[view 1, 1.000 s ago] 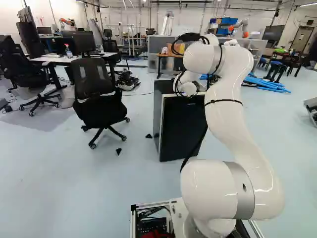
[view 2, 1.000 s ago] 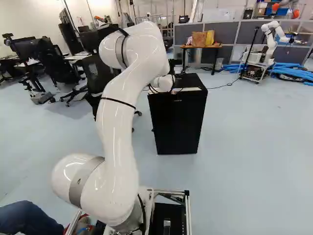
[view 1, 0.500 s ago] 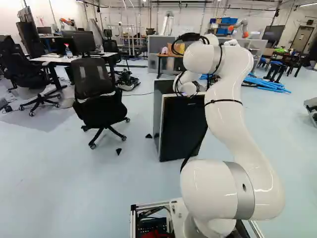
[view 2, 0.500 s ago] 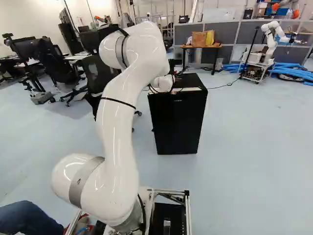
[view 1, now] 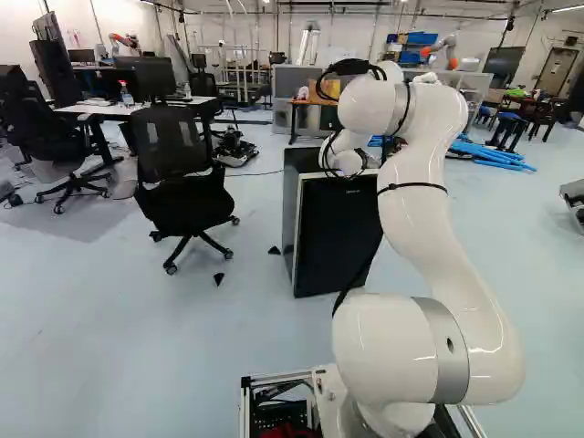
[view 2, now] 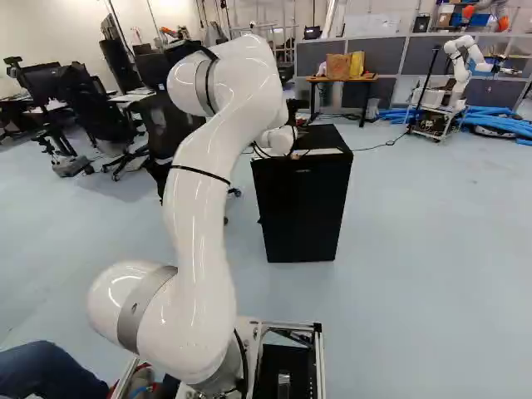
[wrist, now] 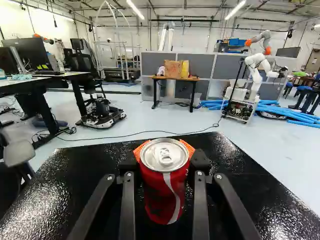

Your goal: Grab a drink from the fridge

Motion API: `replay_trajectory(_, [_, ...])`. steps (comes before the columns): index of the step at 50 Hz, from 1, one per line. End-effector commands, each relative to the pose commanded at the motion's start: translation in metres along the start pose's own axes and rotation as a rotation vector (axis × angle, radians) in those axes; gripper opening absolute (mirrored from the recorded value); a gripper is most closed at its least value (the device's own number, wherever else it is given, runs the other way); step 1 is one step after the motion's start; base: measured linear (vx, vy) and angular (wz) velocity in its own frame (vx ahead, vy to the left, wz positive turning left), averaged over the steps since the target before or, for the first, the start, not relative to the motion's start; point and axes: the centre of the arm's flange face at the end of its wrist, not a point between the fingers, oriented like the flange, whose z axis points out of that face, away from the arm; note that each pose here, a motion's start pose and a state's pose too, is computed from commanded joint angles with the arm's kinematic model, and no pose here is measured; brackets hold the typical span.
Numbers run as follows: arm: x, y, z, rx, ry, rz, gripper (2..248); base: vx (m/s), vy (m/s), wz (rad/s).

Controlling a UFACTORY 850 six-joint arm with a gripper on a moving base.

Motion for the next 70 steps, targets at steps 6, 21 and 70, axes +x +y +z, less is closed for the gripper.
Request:
replay_trajectory(6, [0.007, 0.000, -0.001, 0.000, 0.009, 0.000, 98, 0.000, 0.000, 0.000])
replay_trajectory(21, [0.025, 0.001, -0.002, -0.001, 0.033, -0.002, 98, 0.000, 0.000, 0.000])
replay_trajectory(70, [0.040, 0.000, -0.007, -0.001, 0.051, -0.002, 98, 0.000, 0.000, 0.000])
